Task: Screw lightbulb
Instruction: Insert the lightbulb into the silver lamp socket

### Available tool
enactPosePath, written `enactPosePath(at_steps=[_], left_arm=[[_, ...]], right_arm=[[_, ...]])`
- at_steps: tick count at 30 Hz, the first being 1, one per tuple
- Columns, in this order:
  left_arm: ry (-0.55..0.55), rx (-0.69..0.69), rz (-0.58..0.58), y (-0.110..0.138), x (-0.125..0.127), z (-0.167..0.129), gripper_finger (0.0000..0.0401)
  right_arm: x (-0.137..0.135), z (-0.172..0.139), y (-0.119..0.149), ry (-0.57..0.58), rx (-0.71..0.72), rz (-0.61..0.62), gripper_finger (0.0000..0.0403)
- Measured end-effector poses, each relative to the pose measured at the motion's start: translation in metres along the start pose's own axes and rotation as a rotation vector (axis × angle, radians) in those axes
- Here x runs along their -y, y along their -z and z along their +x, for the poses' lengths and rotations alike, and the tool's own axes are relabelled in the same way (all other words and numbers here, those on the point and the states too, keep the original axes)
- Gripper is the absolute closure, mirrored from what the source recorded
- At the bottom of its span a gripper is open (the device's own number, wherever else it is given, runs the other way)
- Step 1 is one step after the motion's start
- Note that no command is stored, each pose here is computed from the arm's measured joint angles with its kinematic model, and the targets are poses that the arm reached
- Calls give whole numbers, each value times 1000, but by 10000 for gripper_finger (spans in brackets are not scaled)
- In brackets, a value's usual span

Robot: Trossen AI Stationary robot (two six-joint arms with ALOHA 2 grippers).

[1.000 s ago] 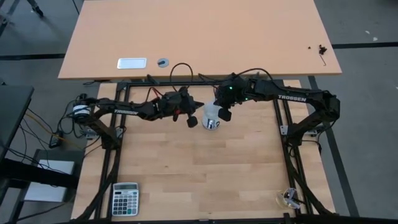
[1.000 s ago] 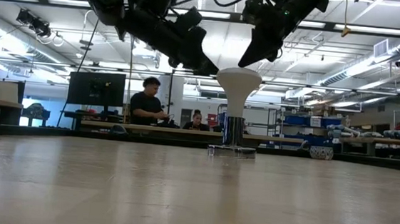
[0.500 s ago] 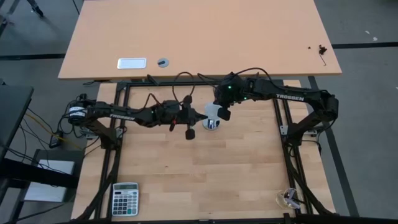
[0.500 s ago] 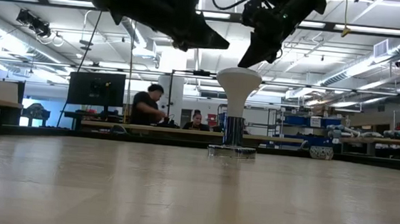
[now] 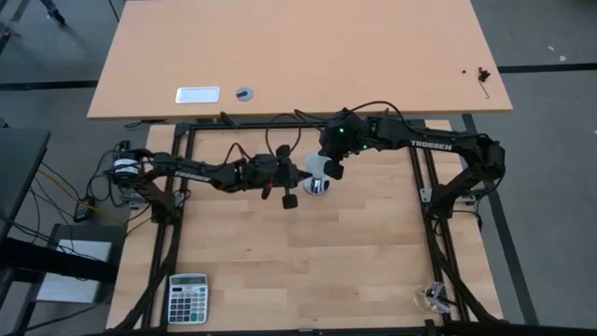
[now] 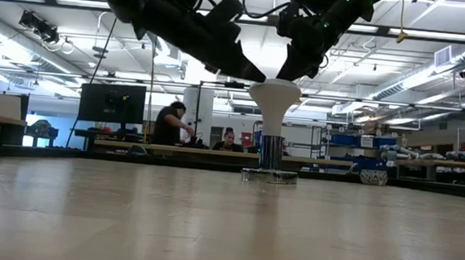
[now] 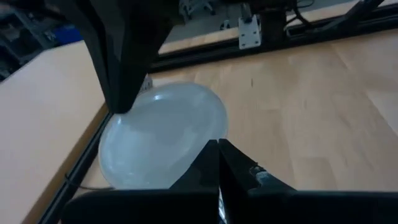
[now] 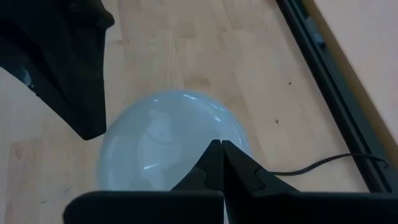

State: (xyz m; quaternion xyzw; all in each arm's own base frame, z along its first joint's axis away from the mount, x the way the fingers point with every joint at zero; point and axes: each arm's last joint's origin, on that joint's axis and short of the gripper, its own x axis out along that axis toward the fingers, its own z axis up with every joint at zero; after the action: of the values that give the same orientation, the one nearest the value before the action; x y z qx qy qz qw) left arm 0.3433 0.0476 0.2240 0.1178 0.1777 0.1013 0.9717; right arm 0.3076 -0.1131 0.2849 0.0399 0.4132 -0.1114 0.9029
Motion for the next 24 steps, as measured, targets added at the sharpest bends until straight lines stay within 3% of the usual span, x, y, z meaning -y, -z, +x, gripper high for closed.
enactPosePath(at_steps=[24], left_arm=[[-91, -31, -5, 6, -20, 3, 401]], right_arm=[[-1, 1, 6, -3, -58, 63, 398]])
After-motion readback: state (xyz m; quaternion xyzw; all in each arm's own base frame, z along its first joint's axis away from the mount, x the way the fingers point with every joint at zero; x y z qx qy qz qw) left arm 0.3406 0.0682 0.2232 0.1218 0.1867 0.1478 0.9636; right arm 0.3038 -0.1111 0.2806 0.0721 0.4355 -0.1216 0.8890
